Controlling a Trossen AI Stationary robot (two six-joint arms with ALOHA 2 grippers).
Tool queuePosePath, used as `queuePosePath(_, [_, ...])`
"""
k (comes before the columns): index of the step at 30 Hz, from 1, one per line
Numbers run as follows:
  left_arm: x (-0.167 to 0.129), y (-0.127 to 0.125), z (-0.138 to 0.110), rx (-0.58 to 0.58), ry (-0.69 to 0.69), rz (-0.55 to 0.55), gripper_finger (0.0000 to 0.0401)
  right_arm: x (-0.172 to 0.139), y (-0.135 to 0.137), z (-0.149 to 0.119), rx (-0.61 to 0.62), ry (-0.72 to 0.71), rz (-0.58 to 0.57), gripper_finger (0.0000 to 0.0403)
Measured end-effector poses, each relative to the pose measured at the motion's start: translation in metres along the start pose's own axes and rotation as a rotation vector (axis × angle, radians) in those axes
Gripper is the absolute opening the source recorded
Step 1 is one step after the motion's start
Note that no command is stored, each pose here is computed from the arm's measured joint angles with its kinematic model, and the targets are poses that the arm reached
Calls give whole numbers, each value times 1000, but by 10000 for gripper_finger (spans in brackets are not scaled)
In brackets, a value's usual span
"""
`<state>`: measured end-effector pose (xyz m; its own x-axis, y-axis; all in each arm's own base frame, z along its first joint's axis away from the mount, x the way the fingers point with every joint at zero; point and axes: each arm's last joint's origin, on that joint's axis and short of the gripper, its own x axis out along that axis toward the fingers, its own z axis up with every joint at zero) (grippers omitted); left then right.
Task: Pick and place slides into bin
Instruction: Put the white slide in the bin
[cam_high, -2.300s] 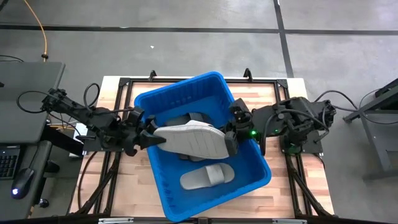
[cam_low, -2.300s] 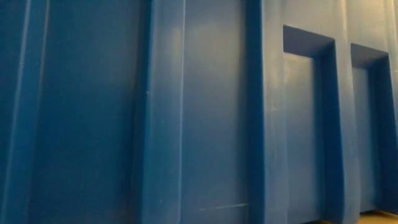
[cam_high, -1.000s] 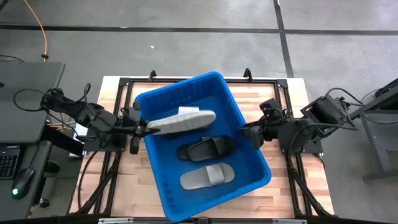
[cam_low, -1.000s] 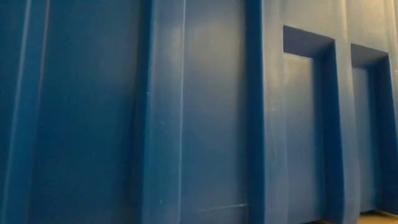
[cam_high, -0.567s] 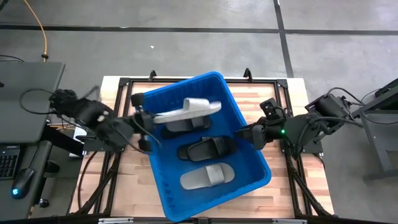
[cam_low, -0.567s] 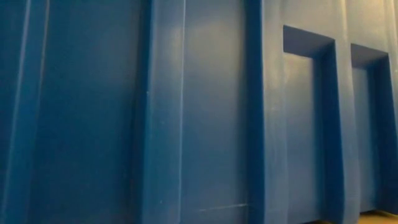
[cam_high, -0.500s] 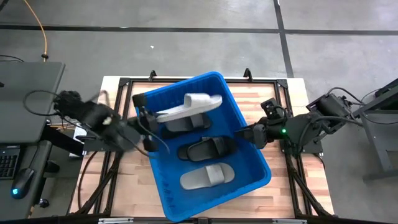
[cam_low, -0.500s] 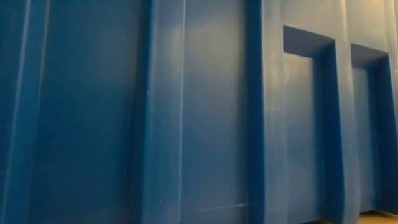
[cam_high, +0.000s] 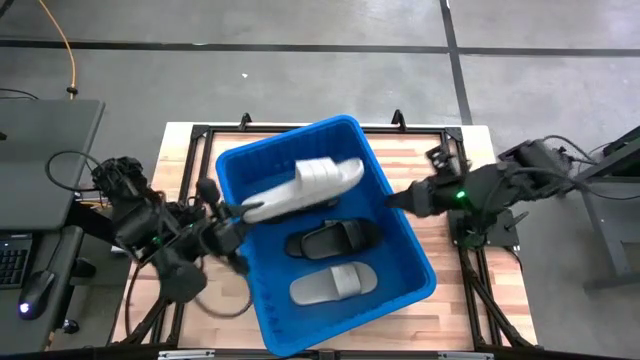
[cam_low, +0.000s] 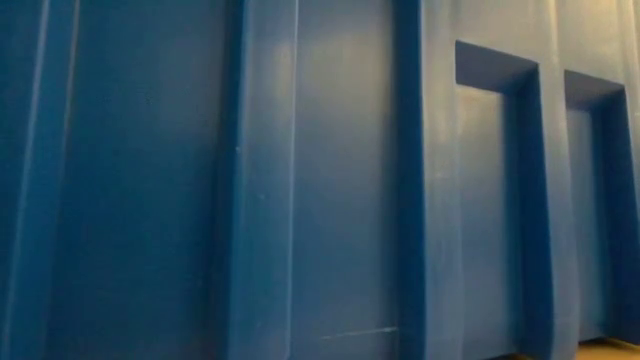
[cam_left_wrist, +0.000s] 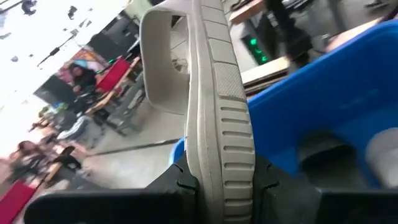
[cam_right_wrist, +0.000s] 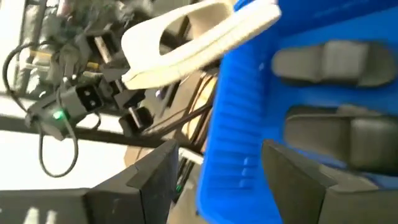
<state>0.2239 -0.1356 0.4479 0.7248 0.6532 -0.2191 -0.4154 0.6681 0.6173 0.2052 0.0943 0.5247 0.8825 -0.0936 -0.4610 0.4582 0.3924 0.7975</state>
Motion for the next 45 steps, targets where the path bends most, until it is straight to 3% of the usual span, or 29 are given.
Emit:
queuePosePath(4, [-10, -4, 0, -6, -25, -25, 40, 35, -8, -10, -10, 87, 61, 218])
queuePosePath(8, [-14, -5, 0, -37, -41, -14, 40, 55, -42, -20, 49, 117, 91, 218])
queuePosePath(16, [-17, -13, -5, 35, -27, -55, 40, 43, -88, -24, 253, -100, 501, 218])
queuePosePath(20, [-16, -17, -6, 32, -10, -114, 40, 52, -118, -32, 373, -138, 536, 218])
queuePosePath(24, [-16, -20, -4, 34, -18, -102, 40, 67, -135, -40, 460, -106, 578, 217])
queuePosePath(28, [-16, -22, -4, 37, -7, -154, 40, 73, -136, -42, 537, -131, 662, 233])
queuePosePath(33, [-15, -25, -3, 47, -4, -169, 40, 83, -135, -45, 512, -90, 651, 259])
queuePosePath(36, [-16, -26, -1, 24, -9, -191, 40, 86, -134, -47, 542, -71, 658, 260])
queuePosePath(45, [-7, -40, 3, 104, -4, -189, 40, 94, -129, -45, 590, -24, 733, 255])
